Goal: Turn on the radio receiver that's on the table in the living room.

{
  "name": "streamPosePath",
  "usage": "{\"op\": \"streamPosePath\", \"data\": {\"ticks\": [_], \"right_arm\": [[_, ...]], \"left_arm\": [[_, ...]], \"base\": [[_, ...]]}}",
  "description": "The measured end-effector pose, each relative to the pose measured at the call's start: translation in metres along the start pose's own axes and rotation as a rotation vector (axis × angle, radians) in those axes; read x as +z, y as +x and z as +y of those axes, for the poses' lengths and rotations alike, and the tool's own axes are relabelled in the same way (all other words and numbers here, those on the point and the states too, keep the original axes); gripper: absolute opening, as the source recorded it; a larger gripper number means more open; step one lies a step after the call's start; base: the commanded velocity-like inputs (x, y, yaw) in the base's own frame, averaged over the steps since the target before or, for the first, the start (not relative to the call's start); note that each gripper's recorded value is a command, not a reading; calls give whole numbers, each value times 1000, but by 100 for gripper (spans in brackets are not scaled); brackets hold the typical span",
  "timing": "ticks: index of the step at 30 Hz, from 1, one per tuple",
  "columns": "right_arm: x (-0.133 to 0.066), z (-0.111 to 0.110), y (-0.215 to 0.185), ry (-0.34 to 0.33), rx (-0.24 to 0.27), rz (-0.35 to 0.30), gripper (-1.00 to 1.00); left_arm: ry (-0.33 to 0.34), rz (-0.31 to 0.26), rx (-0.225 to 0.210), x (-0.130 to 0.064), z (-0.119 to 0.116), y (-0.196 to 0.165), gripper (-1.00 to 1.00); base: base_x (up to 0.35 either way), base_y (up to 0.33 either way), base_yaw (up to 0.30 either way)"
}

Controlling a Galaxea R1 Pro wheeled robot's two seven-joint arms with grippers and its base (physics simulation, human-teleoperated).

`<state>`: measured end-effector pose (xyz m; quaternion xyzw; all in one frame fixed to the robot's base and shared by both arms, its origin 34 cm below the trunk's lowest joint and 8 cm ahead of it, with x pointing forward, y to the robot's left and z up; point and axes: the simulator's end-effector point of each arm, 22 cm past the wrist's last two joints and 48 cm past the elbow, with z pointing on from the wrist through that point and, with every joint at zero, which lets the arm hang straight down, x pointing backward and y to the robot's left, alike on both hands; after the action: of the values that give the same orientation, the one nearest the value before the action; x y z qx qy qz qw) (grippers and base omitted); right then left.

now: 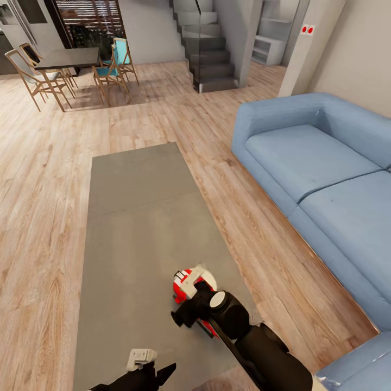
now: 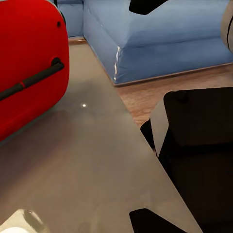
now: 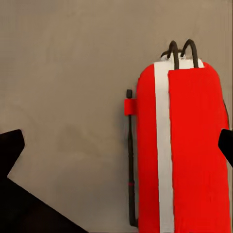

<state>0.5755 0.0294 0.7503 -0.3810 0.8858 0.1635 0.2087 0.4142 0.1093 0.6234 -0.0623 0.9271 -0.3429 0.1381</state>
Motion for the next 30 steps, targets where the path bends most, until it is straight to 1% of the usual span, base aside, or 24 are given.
{"op": "streamPosePath", "data": {"ticks": [2, 3, 4, 16, 24, 25, 28, 29, 30], "right_arm": [[1, 12, -1, -18, -23, 2, 100], [2, 14, -1, -20, -29, 3, 100], [3, 25, 0, -36, -49, 6, 100], [4, 27, 2, -37, -58, 11, 100], [4, 19, 5, -22, -49, 16, 100], [4, 5, 9, 0, -28, 24, 100], [4, -3, 11, 9, -8, 26, 100], [5, -9, 13, 26, -7, 31, 100], [5, -11, 13, 31, -8, 33, 100]], "left_arm": [[0, 0, 0, 0, 0, 0, 100], [0, 0, 0, 0, 0, 0, 100], [0, 0, 0, 0, 0, 0, 100], [0, 1, -1, 0, 0, 0, 100], [0, 1, -1, 0, 0, 0, 100], [1, 1, -1, 0, 0, 0, 100], [0, 1, -1, 0, 0, 0, 100], [1, 2, -1, 0, 0, 0, 100], [1, 1, -1, 0, 0, 0, 100]], "base": [[0, 0, 0], [0, 0, 0], [0, 0, 0], [0, 0, 0], [0, 0, 0], [0, 0, 0], [0, 0, 0], [0, 0, 0], [0, 0, 0]]}}
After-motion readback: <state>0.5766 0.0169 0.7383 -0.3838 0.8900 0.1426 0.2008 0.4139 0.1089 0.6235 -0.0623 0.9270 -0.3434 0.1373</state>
